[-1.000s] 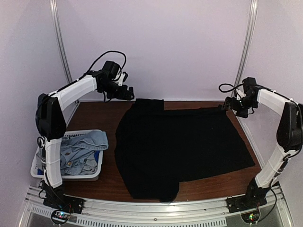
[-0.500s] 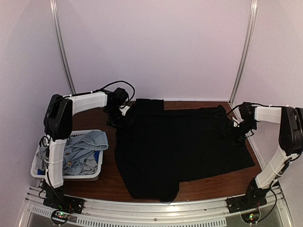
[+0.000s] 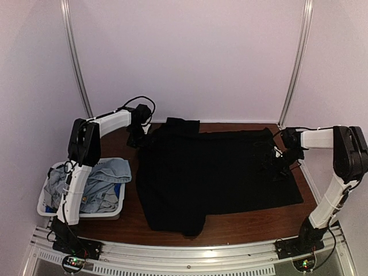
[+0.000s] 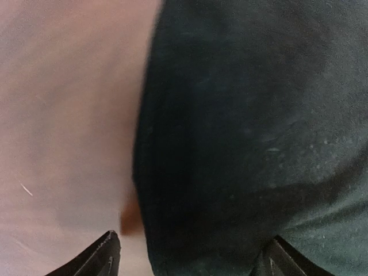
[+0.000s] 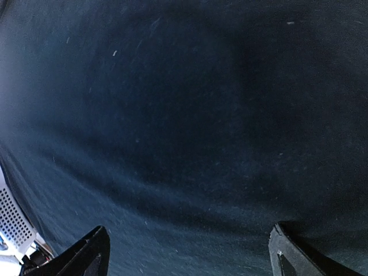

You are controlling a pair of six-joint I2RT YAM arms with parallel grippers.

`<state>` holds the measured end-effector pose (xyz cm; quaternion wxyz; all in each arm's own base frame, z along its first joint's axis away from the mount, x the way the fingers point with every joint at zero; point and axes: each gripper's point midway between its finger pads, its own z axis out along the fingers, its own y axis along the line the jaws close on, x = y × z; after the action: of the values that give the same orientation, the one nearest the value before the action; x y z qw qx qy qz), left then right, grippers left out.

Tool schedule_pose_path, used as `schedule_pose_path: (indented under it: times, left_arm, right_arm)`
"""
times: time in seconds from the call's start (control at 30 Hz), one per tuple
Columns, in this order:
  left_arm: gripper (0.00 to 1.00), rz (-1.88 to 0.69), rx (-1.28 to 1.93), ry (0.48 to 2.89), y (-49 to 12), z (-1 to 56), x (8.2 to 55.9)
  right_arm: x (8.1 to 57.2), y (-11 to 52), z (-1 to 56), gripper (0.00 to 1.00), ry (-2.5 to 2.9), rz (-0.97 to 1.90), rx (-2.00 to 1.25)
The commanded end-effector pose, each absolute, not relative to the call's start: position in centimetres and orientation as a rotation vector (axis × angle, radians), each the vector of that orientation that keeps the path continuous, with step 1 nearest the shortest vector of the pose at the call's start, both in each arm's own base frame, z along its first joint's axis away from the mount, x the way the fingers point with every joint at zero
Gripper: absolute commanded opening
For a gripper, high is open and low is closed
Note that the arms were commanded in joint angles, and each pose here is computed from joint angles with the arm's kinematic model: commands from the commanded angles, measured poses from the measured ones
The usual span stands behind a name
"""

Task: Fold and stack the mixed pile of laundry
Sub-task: Pick up the flattened T-shirt from the center of the board.

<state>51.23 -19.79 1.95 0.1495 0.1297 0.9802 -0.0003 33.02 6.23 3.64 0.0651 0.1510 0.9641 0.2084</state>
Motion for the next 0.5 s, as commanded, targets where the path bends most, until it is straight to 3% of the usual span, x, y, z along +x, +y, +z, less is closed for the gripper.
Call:
schedule_pose_path:
  times: [0.0,0.2,0.33,0.47]
  left_arm:
    - [0.89,0.05,0.268,2.754,-16.9,2.5,55.4]
    - [0.96,-0.16,0.329,2.538,-20.8,12.1,57.2]
    - [0.98,-0.185,0.459,2.453,-23.9,17.6,53.6]
    - [0.97,-0.248,0.532,2.519,-26.0,17.0,48.2]
  right_arm:
    - [34.5,9.5,3.8,0.96,2.898,0.751,0.421]
    - [37.0,7.9,10.1,0.97,2.764,0.655,0.352]
    - [36.1,6.8,12.9,0.97,2.705,0.6,0.303]
    - [35.3,7.5,11.6,0.95,2.72,0.659,0.274]
